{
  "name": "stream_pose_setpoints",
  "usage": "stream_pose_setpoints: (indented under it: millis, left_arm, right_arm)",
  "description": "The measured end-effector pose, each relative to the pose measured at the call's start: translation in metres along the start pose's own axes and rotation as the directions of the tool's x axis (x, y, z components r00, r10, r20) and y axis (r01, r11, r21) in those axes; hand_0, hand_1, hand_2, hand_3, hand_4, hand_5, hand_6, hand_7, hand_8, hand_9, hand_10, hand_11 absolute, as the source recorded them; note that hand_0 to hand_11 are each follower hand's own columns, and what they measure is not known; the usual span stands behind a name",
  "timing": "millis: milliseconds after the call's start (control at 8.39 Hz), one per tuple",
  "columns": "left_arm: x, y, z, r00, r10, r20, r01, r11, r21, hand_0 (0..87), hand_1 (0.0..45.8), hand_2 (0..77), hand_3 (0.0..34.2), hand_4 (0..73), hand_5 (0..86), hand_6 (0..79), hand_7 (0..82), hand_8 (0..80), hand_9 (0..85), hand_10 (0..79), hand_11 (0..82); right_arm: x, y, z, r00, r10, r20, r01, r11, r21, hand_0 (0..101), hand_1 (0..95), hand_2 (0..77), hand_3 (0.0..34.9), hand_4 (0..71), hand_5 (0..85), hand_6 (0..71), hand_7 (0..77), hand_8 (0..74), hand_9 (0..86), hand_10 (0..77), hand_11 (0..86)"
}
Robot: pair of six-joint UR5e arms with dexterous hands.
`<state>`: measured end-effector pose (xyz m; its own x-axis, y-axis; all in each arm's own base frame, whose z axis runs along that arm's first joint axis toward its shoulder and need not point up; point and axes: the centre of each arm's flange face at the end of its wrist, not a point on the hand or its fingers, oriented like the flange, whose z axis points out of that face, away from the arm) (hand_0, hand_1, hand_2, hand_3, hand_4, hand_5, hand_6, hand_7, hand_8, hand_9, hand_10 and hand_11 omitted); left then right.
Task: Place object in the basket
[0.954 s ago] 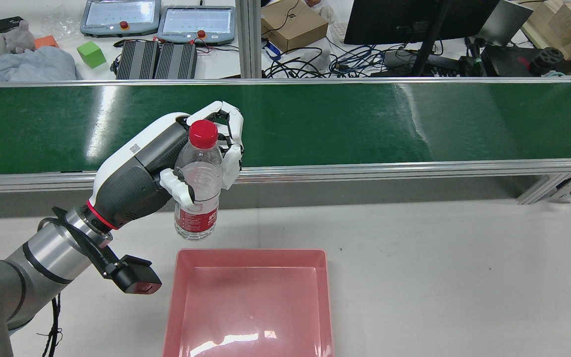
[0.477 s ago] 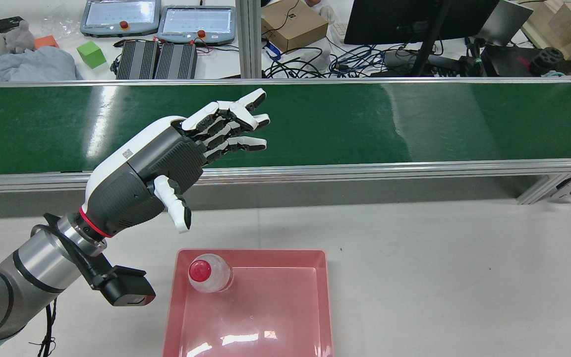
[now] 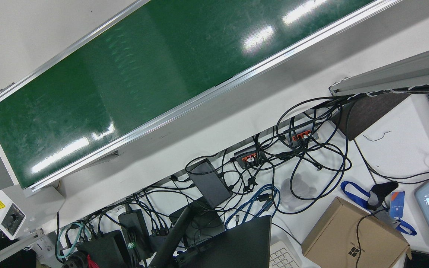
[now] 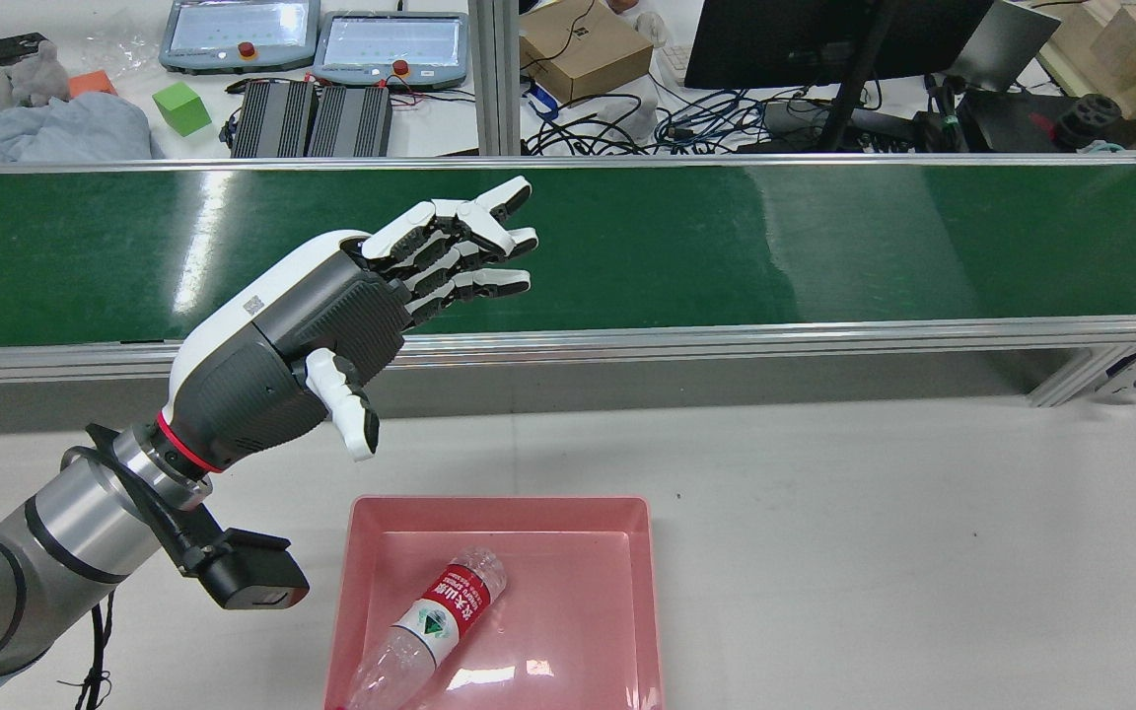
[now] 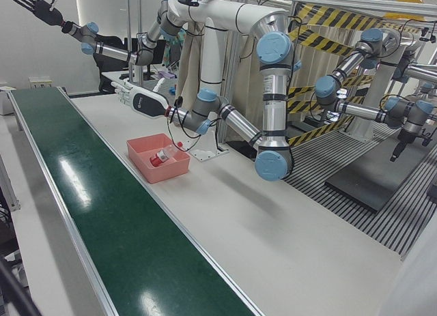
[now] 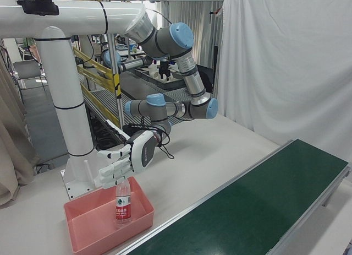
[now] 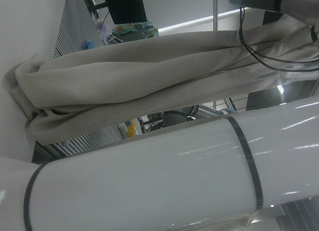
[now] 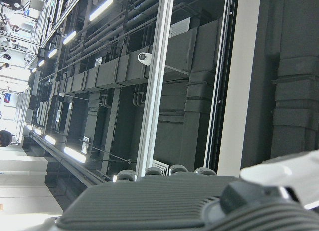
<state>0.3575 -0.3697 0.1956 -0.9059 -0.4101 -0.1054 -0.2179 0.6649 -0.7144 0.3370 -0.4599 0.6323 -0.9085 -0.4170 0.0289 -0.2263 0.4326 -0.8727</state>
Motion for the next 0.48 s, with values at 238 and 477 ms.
stream_pose_setpoints:
  millis: [238, 477]
  left_arm:
    - [-0.0001, -0.0002, -0.0002, 1.000, -0.004, 0.002, 0.004, 1.000, 0.002, 38.5, 0.5, 1.1, 7.3, 7.1, 41.5, 7.6, 4.4, 10.9, 10.9, 11.4, 16.9]
    - [0.0001, -0.0008, -0.0005, 1.000, -0.002, 0.006, 0.002, 1.000, 0.007, 38.6, 0.5, 1.1, 7.2, 7.1, 41.5, 7.6, 4.4, 10.9, 9.3, 11.4, 16.4]
  right_arm:
    - [-0.0005, 0.0000, -0.0001, 1.000, 0.000, 0.001, 0.000, 1.000, 0.000, 0, 0.0, 0.5, 0.2, 0.5, 0.0, 0.0, 0.5, 0.0, 0.0, 0.0, 0.0]
    - [-0.0003, -0.0002, -0.0002, 1.000, 0.000, 0.000, 0.000, 1.000, 0.000, 0, 0.0, 0.5, 0.1, 0.5, 0.0, 0.0, 0.5, 0.0, 0.0, 0.0, 0.0]
